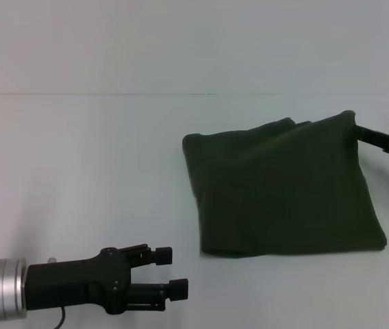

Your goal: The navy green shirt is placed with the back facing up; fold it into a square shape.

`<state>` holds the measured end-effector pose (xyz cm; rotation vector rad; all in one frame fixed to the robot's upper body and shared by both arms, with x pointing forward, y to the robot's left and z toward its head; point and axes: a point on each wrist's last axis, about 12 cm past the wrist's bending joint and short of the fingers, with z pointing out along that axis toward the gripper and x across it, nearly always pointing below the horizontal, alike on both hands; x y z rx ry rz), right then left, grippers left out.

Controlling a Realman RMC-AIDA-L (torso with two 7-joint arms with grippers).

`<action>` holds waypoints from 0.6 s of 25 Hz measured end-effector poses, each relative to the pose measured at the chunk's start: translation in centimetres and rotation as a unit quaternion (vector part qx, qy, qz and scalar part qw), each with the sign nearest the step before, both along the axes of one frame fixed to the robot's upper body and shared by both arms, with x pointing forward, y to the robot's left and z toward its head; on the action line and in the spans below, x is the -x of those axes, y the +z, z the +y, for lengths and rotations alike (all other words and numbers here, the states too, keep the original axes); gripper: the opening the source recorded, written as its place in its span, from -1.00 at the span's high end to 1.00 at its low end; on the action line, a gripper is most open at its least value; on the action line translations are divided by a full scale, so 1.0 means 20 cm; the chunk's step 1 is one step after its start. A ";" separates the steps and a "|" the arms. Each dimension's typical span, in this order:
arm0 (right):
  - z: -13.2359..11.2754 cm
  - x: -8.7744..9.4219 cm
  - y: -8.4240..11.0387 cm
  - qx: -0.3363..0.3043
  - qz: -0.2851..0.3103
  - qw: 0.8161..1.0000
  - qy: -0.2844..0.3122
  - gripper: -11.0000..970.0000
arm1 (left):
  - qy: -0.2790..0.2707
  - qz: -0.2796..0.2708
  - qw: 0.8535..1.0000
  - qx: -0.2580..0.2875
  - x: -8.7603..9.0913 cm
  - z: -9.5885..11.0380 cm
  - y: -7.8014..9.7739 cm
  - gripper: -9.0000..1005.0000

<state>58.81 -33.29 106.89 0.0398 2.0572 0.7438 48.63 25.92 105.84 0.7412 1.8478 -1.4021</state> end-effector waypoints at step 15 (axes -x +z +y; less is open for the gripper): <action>-0.19 0.32 -0.06 -0.062 0.117 0.988 0.077 -0.89 | 0.000 0.002 1.000 0.008 0.00 -0.01 0.00 -0.83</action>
